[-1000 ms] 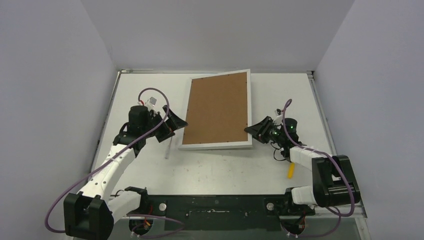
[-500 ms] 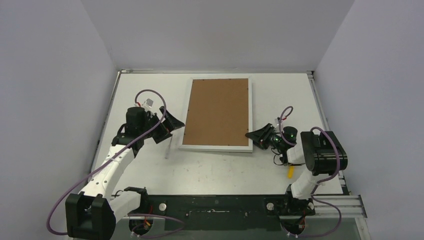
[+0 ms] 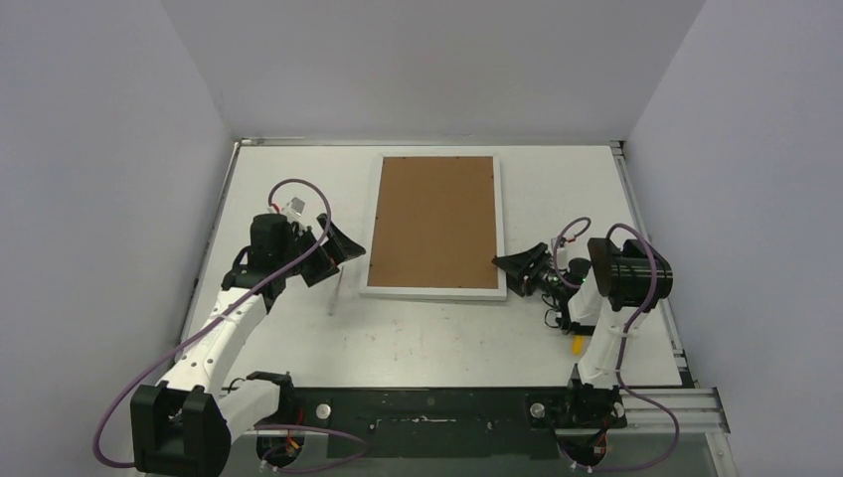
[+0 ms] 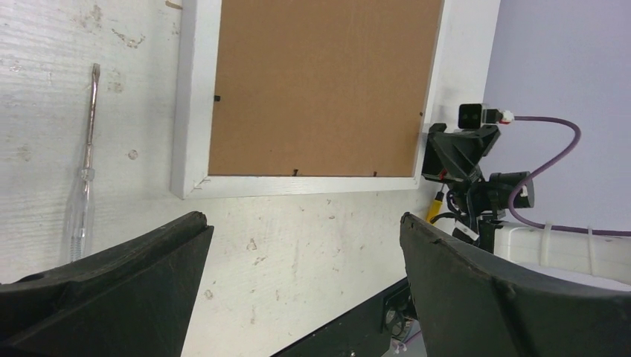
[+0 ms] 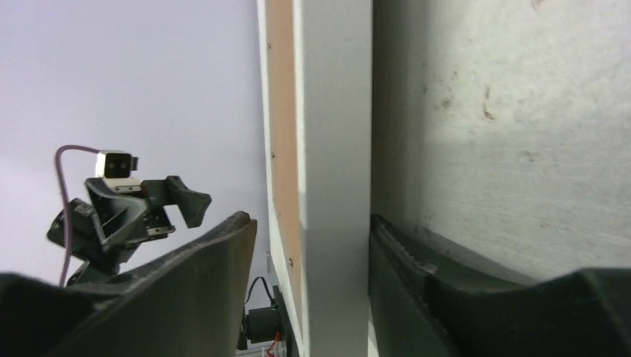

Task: Take the photo out of the frame
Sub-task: Turn over the photo frame at the center of the board.

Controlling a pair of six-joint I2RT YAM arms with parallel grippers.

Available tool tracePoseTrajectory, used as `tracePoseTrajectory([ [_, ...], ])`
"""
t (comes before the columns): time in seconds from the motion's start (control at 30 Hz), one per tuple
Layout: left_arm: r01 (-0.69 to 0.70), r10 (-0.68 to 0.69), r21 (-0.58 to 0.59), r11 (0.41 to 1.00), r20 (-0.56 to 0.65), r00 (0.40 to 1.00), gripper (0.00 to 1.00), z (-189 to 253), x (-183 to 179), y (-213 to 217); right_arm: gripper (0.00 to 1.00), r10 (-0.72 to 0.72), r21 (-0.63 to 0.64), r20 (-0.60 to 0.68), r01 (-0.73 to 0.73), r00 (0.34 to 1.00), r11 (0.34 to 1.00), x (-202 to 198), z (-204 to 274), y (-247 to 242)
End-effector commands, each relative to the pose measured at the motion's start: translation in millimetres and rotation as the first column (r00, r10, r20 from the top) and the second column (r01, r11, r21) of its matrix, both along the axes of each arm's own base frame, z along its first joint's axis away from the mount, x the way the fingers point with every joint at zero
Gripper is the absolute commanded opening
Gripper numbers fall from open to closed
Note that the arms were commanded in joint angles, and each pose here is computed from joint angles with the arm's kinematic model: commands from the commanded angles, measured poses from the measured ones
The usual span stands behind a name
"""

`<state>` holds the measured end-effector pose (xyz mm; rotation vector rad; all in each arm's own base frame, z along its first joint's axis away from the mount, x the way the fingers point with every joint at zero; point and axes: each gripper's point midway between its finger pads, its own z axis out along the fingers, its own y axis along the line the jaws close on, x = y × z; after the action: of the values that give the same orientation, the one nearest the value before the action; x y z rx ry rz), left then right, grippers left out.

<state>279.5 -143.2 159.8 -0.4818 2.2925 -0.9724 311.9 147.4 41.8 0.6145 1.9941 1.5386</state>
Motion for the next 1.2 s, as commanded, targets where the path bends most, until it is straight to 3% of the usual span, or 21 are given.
tracePoseTrajectory([
  [0.0, -0.014, 0.012, 0.035, 0.999, 0.066, 0.998, 0.98, 16, 7, 7, 0.63, -0.044, 0.005, 0.127, 0.043, 0.991, 0.999, 10, 18, -13],
  [0.13, -0.033, 0.030, 0.061, 0.998, 0.062, 0.998, 0.97, 12, 8, 12, 0.74, -0.046, -0.050, 0.100, 0.051, 0.994, 0.997, 10, 9, -19],
  [0.23, -0.048, 0.043, 0.086, 0.995, 0.059, 0.997, 0.97, 10, 9, 16, 0.76, -0.035, -0.190, 0.040, 0.042, 0.999, 0.981, 9, -11, -26],
  [0.37, -0.063, 0.057, 0.122, 0.991, 0.055, 0.997, 0.97, 7, 8, 22, 0.80, -0.048, -0.430, 0.007, 0.046, 0.999, 0.902, 15, -20, -48],
  [0.67, -0.126, 0.117, 0.274, 0.953, 0.049, 0.992, 0.98, -9, 9, 38, 0.88, -0.027, -0.715, -0.010, 0.011, 1.000, 0.699, 7, -11, -64],
  [0.77, -0.155, 0.145, 0.352, 0.923, 0.056, 0.988, 1.00, -16, 10, 47, 0.92, -0.033, -0.768, 0.013, 0.031, 0.999, 0.640, 10, 0, -67],
  [0.9, -0.178, 0.176, 0.454, 0.873, 0.047, 0.983, 0.87, -31, 12, 55, 0.95, -0.053, -0.798, 0.050, 0.072, 0.997, 0.598, 16, 17, -71],
  [1.17, -0.167, 0.202, 0.585, 0.794, 0.005, 0.979, 0.80, -61, 8, 55, 0.92, -0.080, -0.849, 0.100, 0.127, 0.992, 0.512, 18, 47, -83],
])
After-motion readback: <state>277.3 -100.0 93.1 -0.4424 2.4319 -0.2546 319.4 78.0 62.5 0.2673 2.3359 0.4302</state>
